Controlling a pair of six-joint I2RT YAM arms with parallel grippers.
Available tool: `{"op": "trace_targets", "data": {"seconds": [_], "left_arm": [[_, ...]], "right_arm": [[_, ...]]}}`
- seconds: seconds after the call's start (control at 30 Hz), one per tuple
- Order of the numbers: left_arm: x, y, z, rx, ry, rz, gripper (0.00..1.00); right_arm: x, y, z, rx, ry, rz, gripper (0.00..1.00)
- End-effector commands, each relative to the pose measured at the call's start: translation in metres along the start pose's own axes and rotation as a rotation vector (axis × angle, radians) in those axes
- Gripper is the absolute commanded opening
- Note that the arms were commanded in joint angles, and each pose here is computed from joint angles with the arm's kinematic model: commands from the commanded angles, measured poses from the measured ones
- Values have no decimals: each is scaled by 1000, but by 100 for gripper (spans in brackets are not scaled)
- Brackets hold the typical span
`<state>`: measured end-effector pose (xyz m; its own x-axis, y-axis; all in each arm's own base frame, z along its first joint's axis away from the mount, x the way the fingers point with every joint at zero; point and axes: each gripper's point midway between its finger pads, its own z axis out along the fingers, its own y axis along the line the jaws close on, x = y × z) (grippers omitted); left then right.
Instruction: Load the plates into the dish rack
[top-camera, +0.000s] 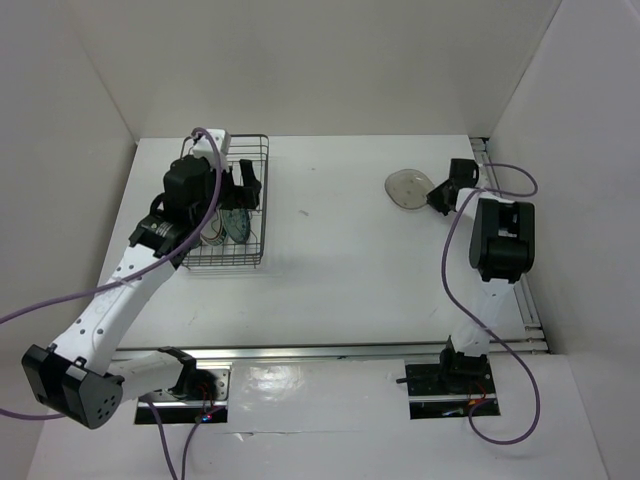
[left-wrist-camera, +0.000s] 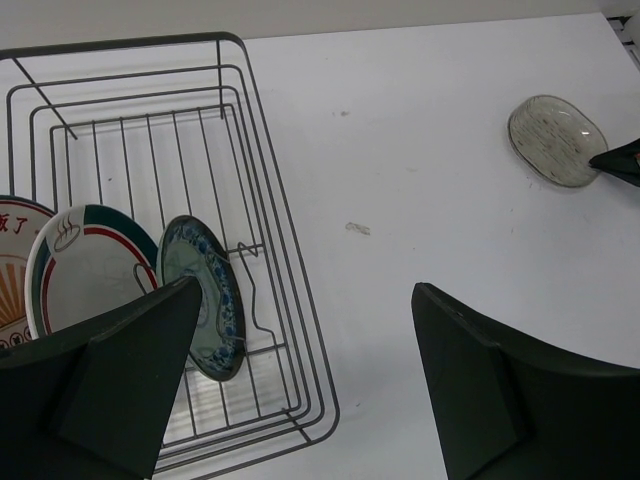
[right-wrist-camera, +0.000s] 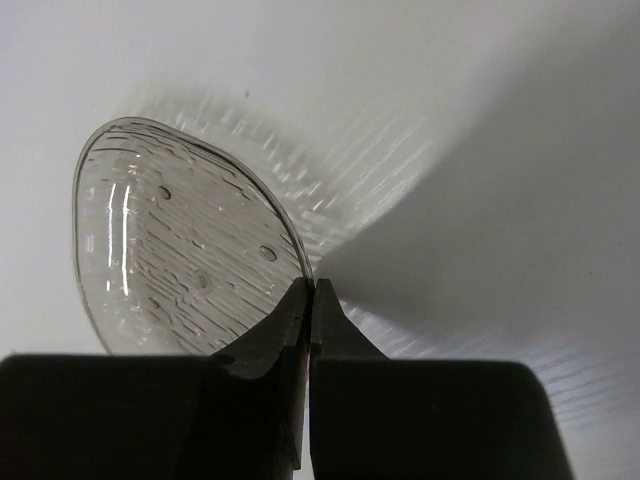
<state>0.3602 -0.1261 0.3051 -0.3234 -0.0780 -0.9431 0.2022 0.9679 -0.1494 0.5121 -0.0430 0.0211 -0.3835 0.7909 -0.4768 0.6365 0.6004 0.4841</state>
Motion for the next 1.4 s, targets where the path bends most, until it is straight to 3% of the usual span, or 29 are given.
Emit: {"op": "trace_targets", "data": {"seconds": [0.0,0.1,0.13,0.33,0.47,0.63,1.0,1.13,1.2,1.3,1.37], "left_arm": [[-23,-5,-1,6,-45,-22,100],[-14,-9,7,24,-9,-27,100],[-11,-11,9,34,2,-27,100],[13,-32,28,137,98,-57,100],[25,-40,43,164,157,-79,100],[31,-43,49,180,175,-90,100],[40,-57,52,255,212,-106,100],[44,-61,52,283,229,-108,88],[49,-64,54,305,245,-100,73],[50,-66,57,314,246,-101,65],[50,-68,56,323,248,-102,53]], "right_arm": [[22,5,-11,-113,85,-28,0],[38,51,-50,-409,128,-100,0],[34,82,-71,-532,70,-174,0],[73,159,-157,-826,-20,-483,0],[106,184,-195,-933,-57,-674,0],[152,202,-244,-1092,-44,-770,0],[174,230,-283,-1195,-59,-787,0],[174,235,-305,-1264,-63,-746,0],[173,237,-315,-1304,-67,-735,0],[174,235,-328,-1348,-55,-715,0],[173,237,-330,-1356,-58,-705,0]]}}
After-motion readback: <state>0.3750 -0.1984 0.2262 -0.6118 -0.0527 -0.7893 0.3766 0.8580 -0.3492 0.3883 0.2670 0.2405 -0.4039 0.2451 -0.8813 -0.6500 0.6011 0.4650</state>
